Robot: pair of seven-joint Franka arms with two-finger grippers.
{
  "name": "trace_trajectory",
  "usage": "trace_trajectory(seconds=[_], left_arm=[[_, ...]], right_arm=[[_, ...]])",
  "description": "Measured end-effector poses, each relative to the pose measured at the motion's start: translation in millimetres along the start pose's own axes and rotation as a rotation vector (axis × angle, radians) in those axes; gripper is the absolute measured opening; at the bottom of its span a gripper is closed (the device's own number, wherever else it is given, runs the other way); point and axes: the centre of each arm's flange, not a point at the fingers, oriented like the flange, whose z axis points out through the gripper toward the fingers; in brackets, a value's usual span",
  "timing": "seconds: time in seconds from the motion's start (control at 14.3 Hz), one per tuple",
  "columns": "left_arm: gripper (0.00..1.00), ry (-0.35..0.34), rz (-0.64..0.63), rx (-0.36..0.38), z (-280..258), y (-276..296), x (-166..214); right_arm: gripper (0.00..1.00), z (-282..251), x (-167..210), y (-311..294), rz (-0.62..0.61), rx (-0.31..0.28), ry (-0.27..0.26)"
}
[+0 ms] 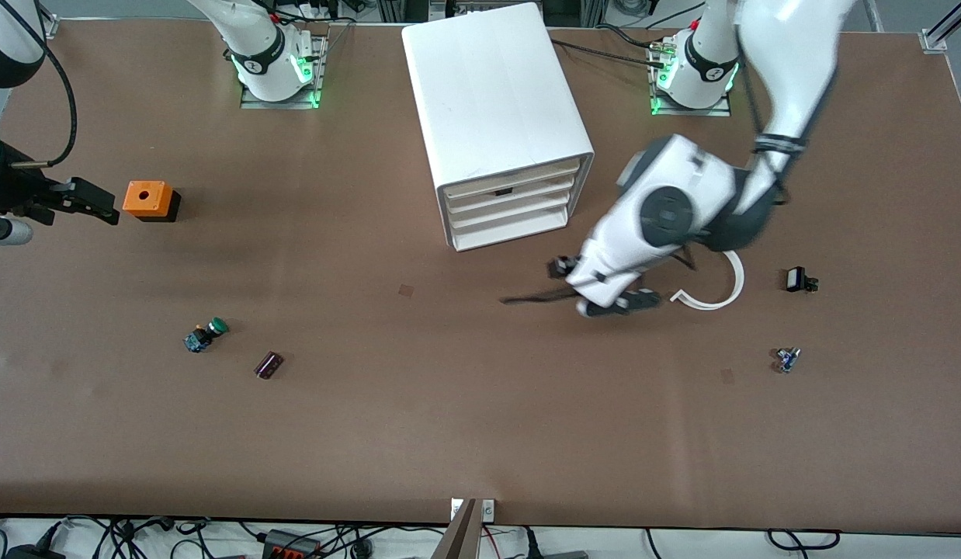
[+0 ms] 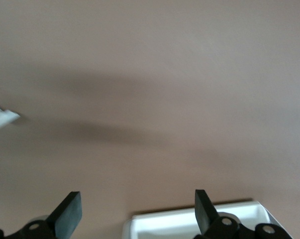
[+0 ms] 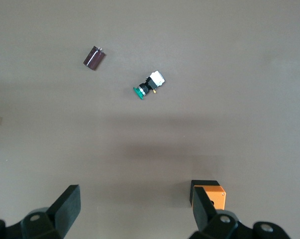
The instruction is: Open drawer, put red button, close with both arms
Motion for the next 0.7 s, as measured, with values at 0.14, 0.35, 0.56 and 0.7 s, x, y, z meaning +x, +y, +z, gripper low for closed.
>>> trace_trajectory(seconds=[0.14, 0.35, 0.56, 0.7], left_arm=[[1.00, 0.007, 0.047, 0.068, -30.5, -43.5, 21.8], [1.00, 0.014, 0.142, 0.150, -75.2, -78.4, 32.7], [1.00, 0.048, 0.230, 0.154, -135.7, -110.9, 30.3], [1.00, 0.073, 0.265, 0.115, -180.8, -149.0, 20.7]], right_arm=[[1.00, 0.3, 1.7, -3.7, -0.006, -0.001, 0.006], [1.00, -0.4, 3.2, -11.5, -0.020, -0.002, 0.014], [1.00, 3.8, 6.0, -14.5, -0.026, -0.002, 0.012], [1.00, 6.3, 7.8, -14.5, -0.026, -0.002, 0.013]])
